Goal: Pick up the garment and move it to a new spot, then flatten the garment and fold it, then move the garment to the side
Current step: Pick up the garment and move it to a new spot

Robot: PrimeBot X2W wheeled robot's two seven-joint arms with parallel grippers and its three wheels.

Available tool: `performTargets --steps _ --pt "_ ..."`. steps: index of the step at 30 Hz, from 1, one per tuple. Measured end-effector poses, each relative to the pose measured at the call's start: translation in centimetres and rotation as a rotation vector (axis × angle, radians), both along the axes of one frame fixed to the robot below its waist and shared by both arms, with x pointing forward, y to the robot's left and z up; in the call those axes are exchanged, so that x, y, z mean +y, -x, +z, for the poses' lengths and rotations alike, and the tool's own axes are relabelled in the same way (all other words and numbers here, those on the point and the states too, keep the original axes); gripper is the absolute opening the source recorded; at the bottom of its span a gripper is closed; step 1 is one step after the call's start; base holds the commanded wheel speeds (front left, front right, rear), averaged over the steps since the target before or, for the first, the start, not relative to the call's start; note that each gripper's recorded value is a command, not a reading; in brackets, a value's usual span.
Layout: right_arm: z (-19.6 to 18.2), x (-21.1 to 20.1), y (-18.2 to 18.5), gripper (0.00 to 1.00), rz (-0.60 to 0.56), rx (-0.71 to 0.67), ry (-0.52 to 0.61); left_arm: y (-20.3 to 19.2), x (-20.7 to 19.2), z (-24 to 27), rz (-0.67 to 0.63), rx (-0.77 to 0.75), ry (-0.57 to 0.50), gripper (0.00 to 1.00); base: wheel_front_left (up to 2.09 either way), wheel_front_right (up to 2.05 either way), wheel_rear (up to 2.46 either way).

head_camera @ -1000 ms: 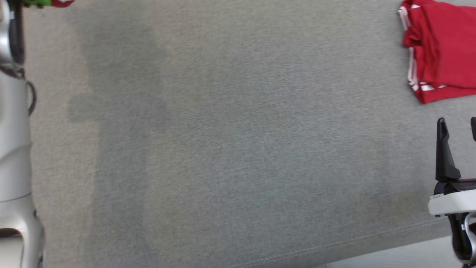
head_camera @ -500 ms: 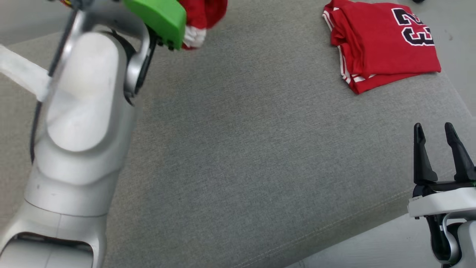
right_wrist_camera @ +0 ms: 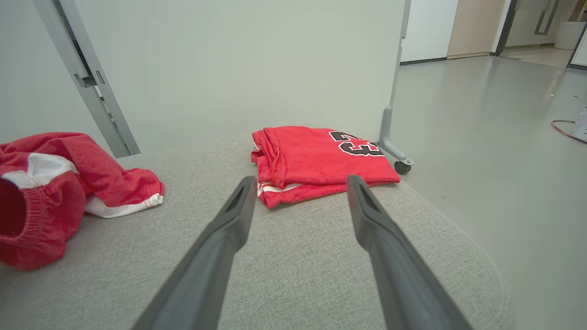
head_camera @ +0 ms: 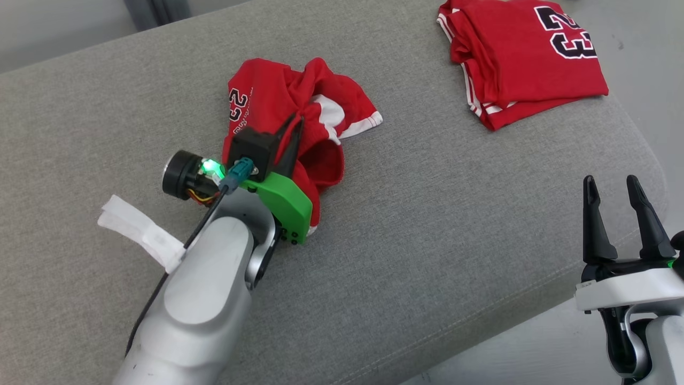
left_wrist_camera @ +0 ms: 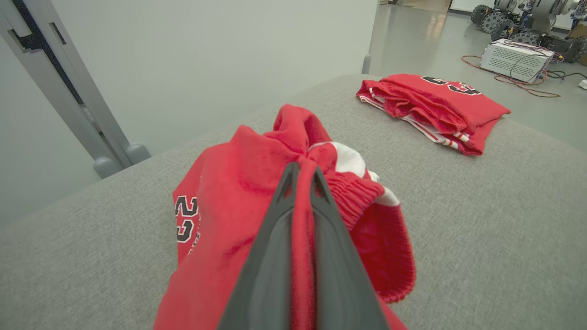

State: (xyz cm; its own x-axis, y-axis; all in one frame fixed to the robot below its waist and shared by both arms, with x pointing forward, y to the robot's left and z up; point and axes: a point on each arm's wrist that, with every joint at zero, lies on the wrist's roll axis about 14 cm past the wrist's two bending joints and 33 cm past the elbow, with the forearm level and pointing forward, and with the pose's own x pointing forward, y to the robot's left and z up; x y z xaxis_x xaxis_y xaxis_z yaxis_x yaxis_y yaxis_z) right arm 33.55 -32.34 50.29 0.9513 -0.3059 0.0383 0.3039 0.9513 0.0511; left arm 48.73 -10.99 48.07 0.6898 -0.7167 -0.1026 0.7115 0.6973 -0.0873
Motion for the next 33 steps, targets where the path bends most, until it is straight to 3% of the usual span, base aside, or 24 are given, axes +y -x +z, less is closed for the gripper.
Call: performTargets --steps 1,2,6,13,22,33 --pt "0.0 0.1 -0.1 1.00 0.005 -0.001 -0.002 0.5 0.1 -0.7 0.000 0.015 -0.004 0.25 0.00 0.00 0.00" --pt "0.0 0.2 -0.2 1.00 0.008 -0.002 -0.002 0.7 0.2 -1.0 0.003 0.021 -0.004 0.99 0.00 0.00 0.00" --pt "0.2 0.8 -0.7 1.00 0.030 -0.013 -0.006 1.0 0.9 -0.8 0.024 0.000 0.017 1.00 0.00 0.00 0.00" --pt "1.2 2.5 -1.3 1.00 0.087 -0.051 -0.005 0.2 3.7 4.6 0.145 -0.147 0.132 1.00 0.00 0.00 0.00" --pt "2.0 5.1 -1.7 1.00 0.169 -0.086 -0.005 1.1 12.2 5.2 0.355 -0.197 0.109 1.00 0.00 0.00 0.00" --pt "2.9 8.5 -2.4 1.00 0.276 -0.119 -0.007 5.3 22.3 6.4 0.613 -0.260 0.099 1.00 0.00 0.00 0.00"
